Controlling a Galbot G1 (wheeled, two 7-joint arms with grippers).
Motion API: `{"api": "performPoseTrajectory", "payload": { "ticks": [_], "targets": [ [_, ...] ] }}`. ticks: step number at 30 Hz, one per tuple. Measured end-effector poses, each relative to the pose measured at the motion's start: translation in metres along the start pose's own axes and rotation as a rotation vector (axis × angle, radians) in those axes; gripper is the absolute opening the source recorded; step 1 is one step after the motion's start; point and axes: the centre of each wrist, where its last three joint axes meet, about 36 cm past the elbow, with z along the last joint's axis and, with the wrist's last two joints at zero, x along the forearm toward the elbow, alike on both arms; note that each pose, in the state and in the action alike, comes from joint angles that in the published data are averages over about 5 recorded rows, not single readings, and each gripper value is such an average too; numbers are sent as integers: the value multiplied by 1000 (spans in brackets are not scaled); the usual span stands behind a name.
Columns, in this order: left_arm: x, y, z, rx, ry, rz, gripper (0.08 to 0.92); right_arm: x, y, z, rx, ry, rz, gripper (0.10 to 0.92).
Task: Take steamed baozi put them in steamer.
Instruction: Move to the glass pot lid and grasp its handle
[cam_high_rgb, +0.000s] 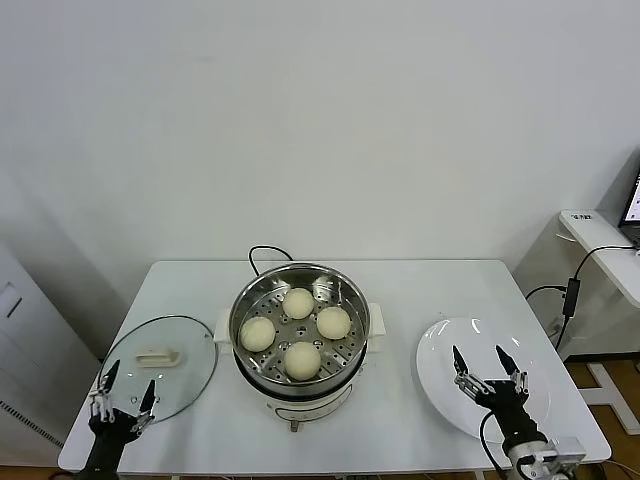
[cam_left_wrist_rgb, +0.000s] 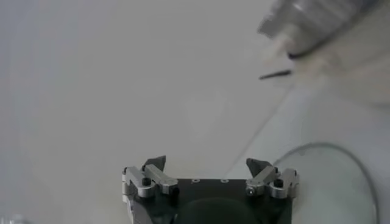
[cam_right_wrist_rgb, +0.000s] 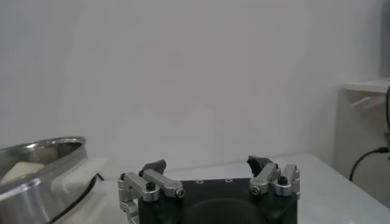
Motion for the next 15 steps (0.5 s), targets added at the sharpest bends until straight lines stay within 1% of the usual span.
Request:
{"api": "performPoseTrajectory", "payload": {
  "ticks": [3,7,11,15],
  "targets": [
    [-9,-2,12,-109,-26,18,823,7,0,2,2,2,12,823],
    [-24,-3,24,-225,-50,33,823,15,-3,5,6,3,25,823],
    [-41,-5,34,-311,-66,46,823,20,-4,7,9,-2,32,823],
    [-57,-7,43,-367,-72,59,823,25,-3,7,12,-7,34,823]
  ]
}}
